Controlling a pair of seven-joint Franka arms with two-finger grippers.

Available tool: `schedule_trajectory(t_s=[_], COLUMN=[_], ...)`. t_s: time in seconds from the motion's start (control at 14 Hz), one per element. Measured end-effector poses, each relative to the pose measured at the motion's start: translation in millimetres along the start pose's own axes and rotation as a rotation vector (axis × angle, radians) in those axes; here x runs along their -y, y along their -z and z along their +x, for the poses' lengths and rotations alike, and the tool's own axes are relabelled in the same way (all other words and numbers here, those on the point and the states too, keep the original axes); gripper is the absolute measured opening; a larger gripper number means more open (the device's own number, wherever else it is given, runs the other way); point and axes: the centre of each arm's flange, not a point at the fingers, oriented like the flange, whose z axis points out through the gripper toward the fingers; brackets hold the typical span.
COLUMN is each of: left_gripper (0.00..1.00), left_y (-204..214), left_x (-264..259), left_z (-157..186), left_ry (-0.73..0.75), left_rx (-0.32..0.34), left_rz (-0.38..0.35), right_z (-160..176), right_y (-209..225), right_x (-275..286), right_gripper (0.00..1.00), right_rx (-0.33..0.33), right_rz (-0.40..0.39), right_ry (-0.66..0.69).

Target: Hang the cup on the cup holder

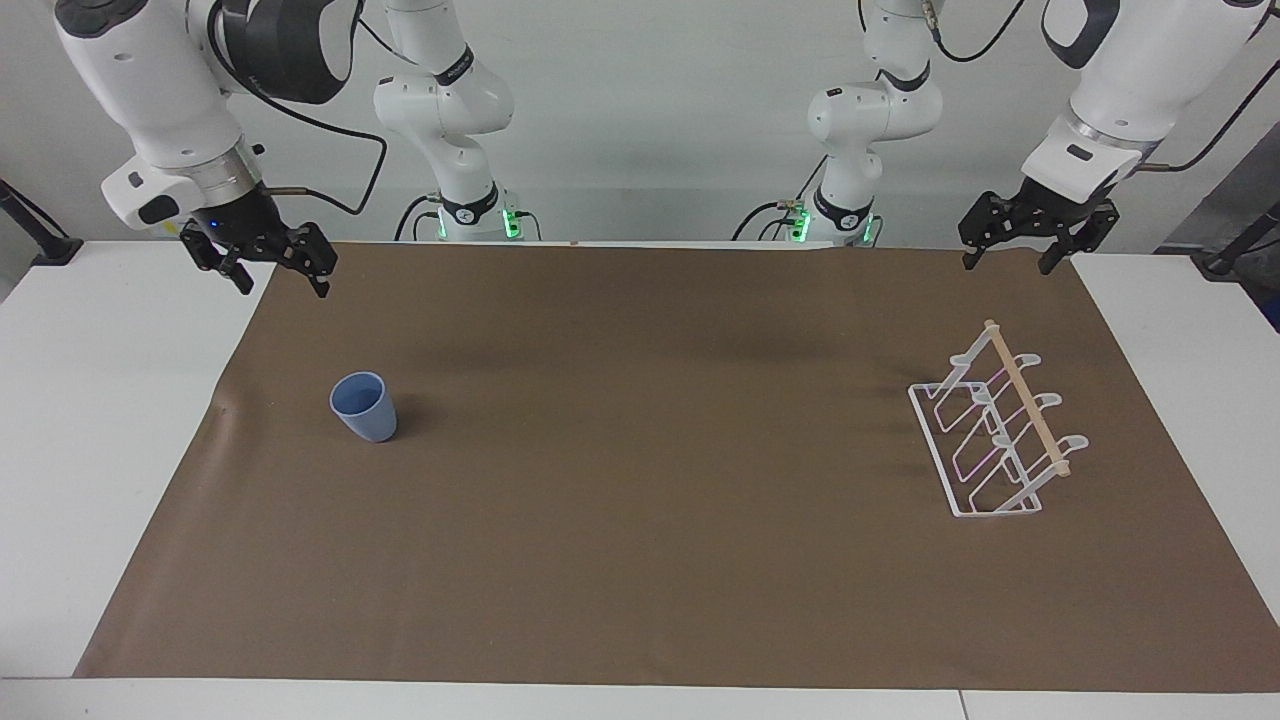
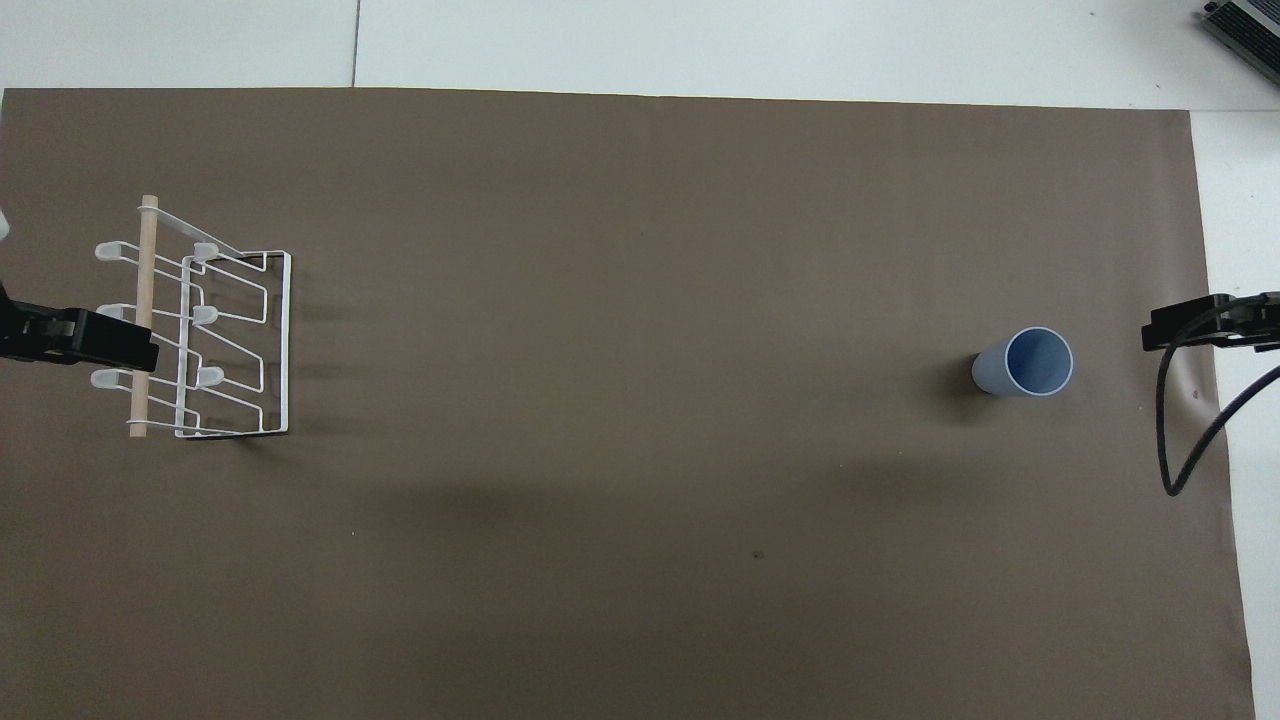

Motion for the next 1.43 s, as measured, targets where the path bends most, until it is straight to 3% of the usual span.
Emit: schedule_trajectory(t_s=[0.79, 1.43], left_gripper=[1.0, 1.0], left_y=[0, -4], left_x=[0, 0], left_z=[0, 0], left_ry=[0.0, 0.0], left_rx=[0.0, 0.008], left_rz=[0.0, -0.001], right_z=[-3, -5], right_y=[-87, -173], right_x=[19, 49], right_gripper=[1.0, 1.0], right_rx=[-0.058, -0.028], right_rz=[0.001, -0.001], right_ry=[0.036, 0.09])
